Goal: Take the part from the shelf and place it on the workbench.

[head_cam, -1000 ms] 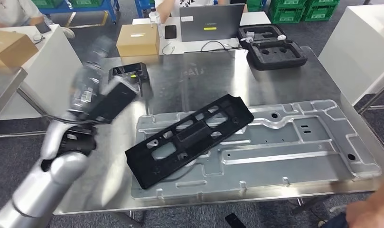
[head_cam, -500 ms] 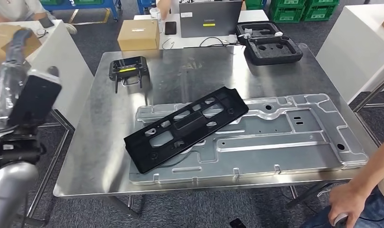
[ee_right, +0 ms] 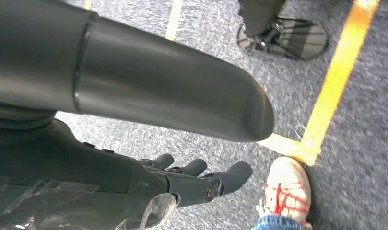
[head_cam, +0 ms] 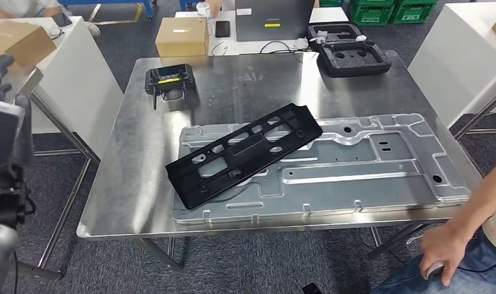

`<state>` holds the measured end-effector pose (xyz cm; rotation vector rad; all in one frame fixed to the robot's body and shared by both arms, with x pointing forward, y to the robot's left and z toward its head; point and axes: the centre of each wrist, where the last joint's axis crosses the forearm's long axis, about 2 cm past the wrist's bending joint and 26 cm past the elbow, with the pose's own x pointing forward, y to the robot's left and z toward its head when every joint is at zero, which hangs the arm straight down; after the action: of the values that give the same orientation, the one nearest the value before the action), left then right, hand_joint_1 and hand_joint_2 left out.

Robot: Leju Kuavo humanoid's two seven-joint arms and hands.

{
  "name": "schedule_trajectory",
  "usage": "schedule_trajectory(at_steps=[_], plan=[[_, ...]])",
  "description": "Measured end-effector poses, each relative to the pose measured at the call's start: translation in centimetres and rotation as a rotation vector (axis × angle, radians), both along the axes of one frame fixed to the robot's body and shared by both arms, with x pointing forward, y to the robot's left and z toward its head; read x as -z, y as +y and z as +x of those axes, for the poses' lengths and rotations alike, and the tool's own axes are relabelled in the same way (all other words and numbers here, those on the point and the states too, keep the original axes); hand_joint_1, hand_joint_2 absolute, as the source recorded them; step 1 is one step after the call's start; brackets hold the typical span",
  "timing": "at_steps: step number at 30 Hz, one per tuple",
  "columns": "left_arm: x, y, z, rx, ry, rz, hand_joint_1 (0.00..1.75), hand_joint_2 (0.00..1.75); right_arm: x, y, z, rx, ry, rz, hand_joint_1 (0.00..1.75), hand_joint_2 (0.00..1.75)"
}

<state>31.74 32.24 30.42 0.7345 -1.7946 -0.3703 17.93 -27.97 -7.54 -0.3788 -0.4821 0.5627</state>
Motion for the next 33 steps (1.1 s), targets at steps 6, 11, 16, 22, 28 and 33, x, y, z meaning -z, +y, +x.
schedule_trajectory(at_steps=[6, 11, 16, 22, 28, 33], plan=[[0.2, 1.9, -0.6, -0.035, 0.019, -0.022, 0.00, 0.00, 0.0, -0.2, 0.0, 0.017, -0.005, 0.002, 0.00, 0.00], [0.5, 3.5, -1.1, -0.099, 0.025, -0.016, 0.00, 0.00, 0.1, -0.4, -0.4, 0.028, 0.002, 0.003, 0.00, 0.00], [0.3, 5.0, -1.6, -0.137, 0.017, -0.019, 0.00, 0.00, 0.3, -0.9, -0.6, 0.043, 0.006, -0.007, 0.00, 0.00], [0.4, 5.6, -2.1, -0.142, 0.025, -0.049, 0.00, 0.00, 0.5, -1.4, -1.4, 0.054, 0.018, -0.014, 0.00, 0.00], [0.2, 5.8, -2.5, -0.147, 0.018, -0.056, 0.00, 0.00, 0.5, -1.8, -1.3, 0.063, 0.016, -0.020, 0.00, 0.00], [0.3, 5.8, -2.6, -0.143, 0.019, -0.047, 0.00, 0.00, 0.5, -1.8, -1.3, 0.068, 0.015, -0.019, 0.00, 0.00]])
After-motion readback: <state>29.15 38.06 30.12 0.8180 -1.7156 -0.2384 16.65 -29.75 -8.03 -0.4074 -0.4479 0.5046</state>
